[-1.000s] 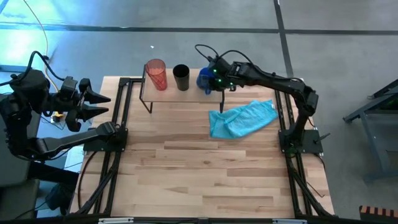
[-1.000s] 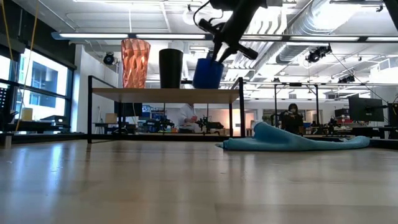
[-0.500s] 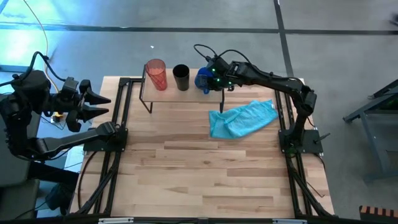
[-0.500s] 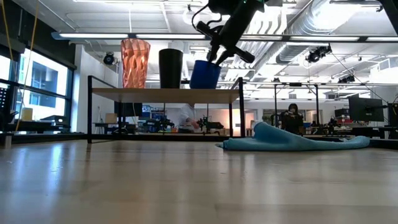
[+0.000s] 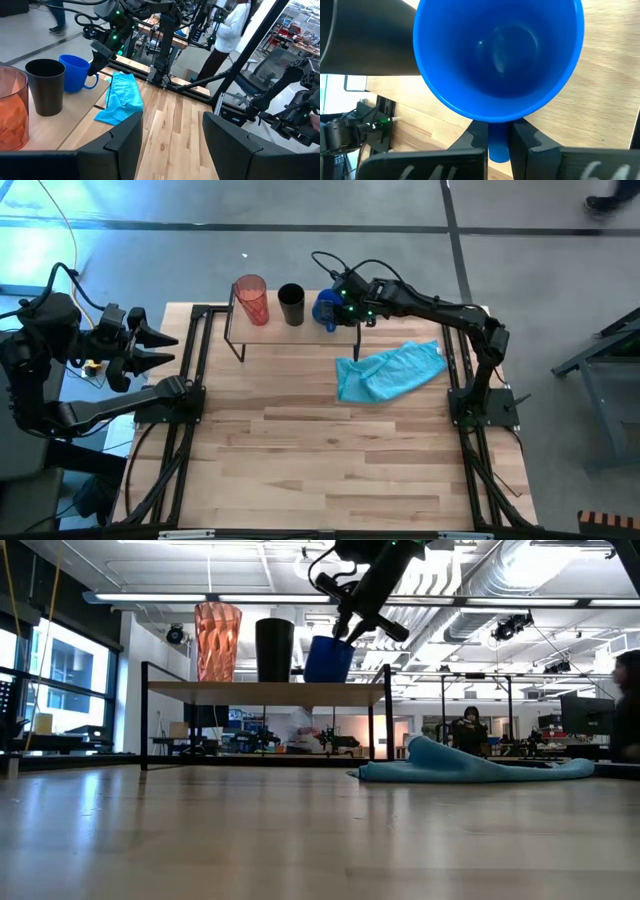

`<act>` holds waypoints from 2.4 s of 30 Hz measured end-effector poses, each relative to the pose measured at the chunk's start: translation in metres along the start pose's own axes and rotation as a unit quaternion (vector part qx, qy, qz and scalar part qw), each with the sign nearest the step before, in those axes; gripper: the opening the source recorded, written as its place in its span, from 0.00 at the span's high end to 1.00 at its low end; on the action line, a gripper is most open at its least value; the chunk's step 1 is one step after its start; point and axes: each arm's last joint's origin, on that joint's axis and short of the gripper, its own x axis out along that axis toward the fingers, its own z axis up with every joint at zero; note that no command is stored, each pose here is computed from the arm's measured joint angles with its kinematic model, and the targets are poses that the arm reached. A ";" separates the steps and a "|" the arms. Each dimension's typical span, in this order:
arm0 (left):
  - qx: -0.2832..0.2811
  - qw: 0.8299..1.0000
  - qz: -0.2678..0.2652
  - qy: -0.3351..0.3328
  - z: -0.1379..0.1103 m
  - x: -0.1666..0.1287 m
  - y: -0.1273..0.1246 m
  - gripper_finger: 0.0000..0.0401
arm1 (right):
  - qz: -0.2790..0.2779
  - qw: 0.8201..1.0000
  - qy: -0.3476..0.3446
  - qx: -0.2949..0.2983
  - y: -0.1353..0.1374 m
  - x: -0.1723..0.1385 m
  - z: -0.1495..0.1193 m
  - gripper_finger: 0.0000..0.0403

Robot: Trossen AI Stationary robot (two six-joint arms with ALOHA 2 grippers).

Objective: Stack small to large cups/mugs on shelf
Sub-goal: Put the blue mug on the shelf

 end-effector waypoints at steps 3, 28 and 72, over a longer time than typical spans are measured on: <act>0.000 1.000 0.000 0.000 0.000 0.000 0.000 0.52 | 0.001 1.000 0.002 -0.001 0.000 0.000 -0.001 0.97; 0.001 1.000 0.003 -0.002 0.000 0.000 0.000 0.52 | -0.026 0.999 0.017 -0.015 0.000 -0.015 -0.001 0.97; 0.000 1.000 0.004 -0.001 0.000 0.000 0.000 0.52 | 0.010 0.999 0.013 -0.037 0.010 0.004 -0.001 0.82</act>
